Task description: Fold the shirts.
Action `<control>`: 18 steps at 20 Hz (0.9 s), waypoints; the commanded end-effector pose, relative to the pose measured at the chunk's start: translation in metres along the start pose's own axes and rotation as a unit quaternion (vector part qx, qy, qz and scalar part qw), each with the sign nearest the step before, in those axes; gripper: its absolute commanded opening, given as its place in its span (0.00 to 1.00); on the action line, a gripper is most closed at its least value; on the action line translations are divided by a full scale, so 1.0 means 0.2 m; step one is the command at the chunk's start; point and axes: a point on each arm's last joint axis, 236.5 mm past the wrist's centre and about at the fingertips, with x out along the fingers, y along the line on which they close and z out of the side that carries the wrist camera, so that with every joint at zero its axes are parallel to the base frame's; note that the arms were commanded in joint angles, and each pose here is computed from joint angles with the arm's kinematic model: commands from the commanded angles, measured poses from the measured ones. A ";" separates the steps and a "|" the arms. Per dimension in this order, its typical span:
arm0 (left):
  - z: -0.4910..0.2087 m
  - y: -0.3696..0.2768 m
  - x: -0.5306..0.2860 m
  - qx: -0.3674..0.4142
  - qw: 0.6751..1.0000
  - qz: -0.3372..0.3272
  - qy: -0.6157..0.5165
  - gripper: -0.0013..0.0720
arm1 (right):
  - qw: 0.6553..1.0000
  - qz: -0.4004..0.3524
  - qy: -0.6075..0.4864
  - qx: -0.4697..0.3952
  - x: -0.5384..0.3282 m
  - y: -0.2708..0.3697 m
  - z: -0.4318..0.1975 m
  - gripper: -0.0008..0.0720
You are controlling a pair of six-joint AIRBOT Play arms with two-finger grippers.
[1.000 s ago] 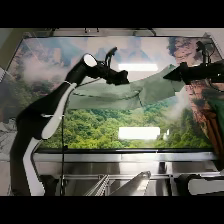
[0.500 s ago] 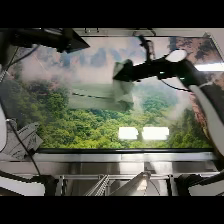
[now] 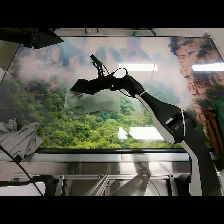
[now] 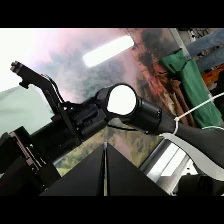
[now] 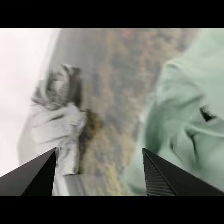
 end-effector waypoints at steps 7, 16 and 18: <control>-0.19 0.16 0.12 -0.053 0.997 -0.016 0.049 0.04 | 0.998 0.040 0.001 -0.042 -0.97 0.19 0.27 0.52; -0.25 0.14 0.05 -0.033 0.997 -0.018 0.063 0.04 | 0.957 -0.214 0.045 0.189 -1.26 -0.71 -0.29 0.98; -0.24 0.17 0.01 -0.037 0.998 -0.012 0.055 0.04 | 0.955 -0.179 0.038 0.232 -1.10 -0.74 -0.35 0.98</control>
